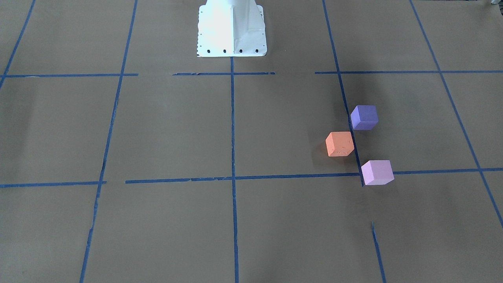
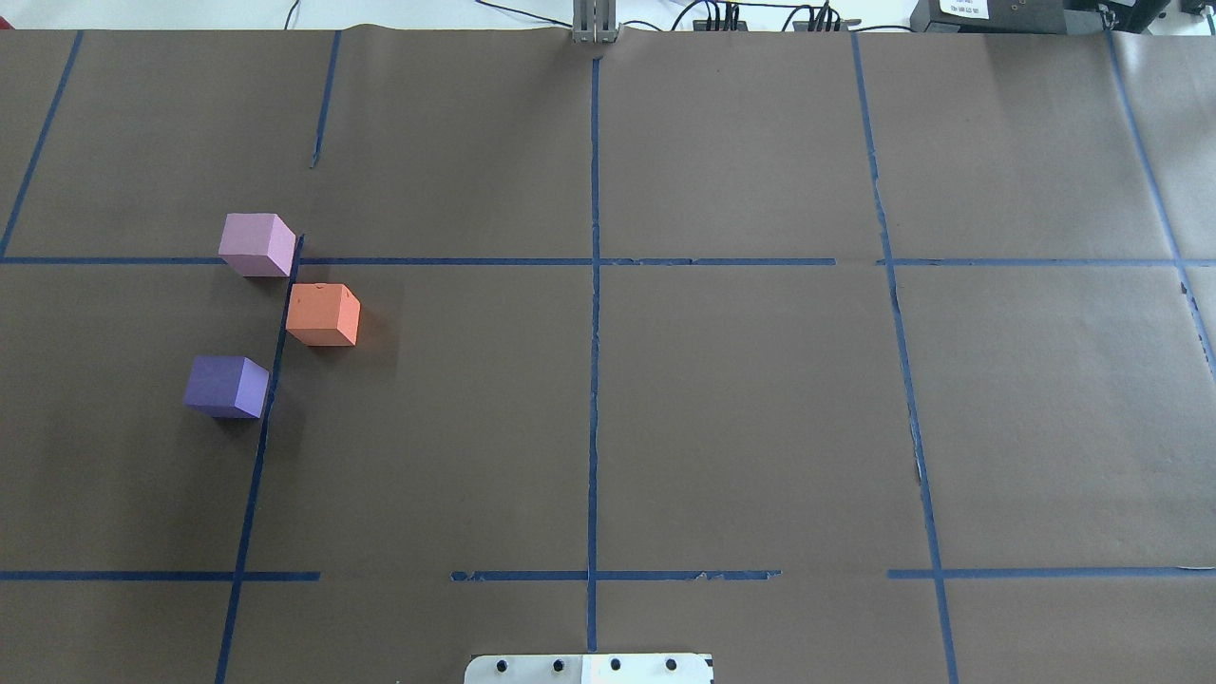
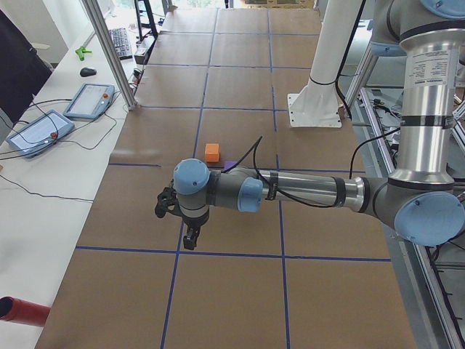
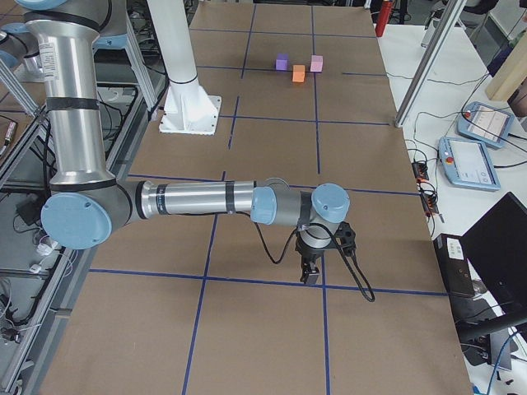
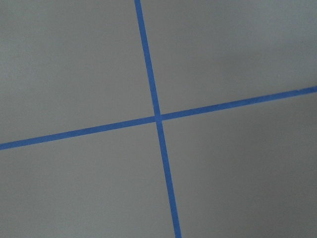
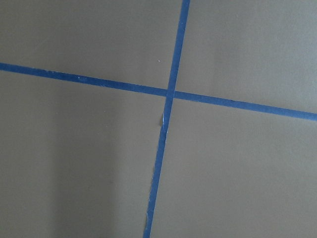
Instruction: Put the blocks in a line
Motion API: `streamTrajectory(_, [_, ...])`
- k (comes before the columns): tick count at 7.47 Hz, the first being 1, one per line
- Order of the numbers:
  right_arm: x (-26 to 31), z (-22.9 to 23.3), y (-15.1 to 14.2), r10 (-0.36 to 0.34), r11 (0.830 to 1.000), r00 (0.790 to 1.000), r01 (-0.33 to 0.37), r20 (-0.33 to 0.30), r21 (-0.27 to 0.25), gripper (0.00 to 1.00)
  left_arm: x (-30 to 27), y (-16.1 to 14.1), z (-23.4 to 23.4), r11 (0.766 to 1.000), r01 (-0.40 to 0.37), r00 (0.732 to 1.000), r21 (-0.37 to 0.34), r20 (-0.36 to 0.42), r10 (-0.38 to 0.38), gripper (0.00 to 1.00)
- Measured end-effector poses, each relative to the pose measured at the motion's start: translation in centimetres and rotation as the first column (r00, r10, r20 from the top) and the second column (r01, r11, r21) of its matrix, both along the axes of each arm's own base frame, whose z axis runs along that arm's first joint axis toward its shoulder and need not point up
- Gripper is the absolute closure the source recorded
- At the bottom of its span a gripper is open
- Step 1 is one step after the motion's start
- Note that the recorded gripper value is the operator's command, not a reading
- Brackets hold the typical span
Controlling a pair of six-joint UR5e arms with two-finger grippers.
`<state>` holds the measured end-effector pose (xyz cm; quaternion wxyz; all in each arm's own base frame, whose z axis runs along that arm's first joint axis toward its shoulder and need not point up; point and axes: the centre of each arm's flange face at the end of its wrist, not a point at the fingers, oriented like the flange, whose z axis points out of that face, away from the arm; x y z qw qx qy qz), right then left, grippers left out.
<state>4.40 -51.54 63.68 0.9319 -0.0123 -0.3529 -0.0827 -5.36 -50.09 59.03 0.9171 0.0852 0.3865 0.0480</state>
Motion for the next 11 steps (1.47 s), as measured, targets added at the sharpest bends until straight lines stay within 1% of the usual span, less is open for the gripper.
streamTrajectory(1, [0.0, 0.0, 0.0, 0.0, 1.0, 1.0, 0.0, 0.0, 0.0, 0.0, 0.5, -1.2, -2.0, 1.0, 0.029, 0.999, -0.001, -0.015, -0.029, 0.0])
streamTrajectory(2, [0.0, 0.0, 0.0, 0.0, 1.0, 1.0, 0.0, 0.0, 0.0, 0.0, 2.2, -2.7, -4.3, 0.999, 0.036, 0.999, -0.007, -0.038, -0.037, 0.0])
streamTrajectory(4, [0.0, -0.1, -0.1, 0.0, 1.0, 1.0, 0.0, 0.0, 0.001, 0.0, 8.3, -5.8, -9.1, 0.999, 0.027, 0.997, -0.035, -0.076, -0.029, 0.0])
streamTrajectory(6, [0.0, 0.0, 0.0, 0.0, 1.0, 1.0, 0.0, 0.0, 0.0, 0.0, 15.6, -8.0, -14.4, 0.998, 0.009, 0.994, -0.067, -0.112, -0.016, 0.0])
streamTrajectory(7, [0.0, 0.0, 0.0, 0.0, 1.0, 1.0, 0.0, 0.0, 0.0, 0.0, 18.8, -8.3, -16.7, 0.996, 0.003, 0.991, -0.084, -0.131, -0.014, 0.0])
streamTrajectory(9, [0.0, 0.0, 0.0, 0.0, 1.0, 1.0, 0.0, 0.0, 0.0, 0.0, 25.1, -7.6, -19.7, 0.994, -0.01, 0.984, -0.11, -0.18, -0.01, 0.0])
streamTrajectory(10, [0.0, 0.0, 0.0, 0.0, 1.0, 1.0, 0.0, 0.0, 0.0, 0.0, 28.6, -6.6, -20.0, 0.992, -0.033, 0.98, -0.124, -0.201, 0.007, 0.0])
streamTrajectory(11, [0.0, 0.0, 0.0, 0.0, 1.0, 1.0, 0.0, 0.0, 0.0, 0.0, 32.5, -5.4, -19.7, 0.987, -0.069, 0.978, -0.144, -0.205, 0.038, 0.0])
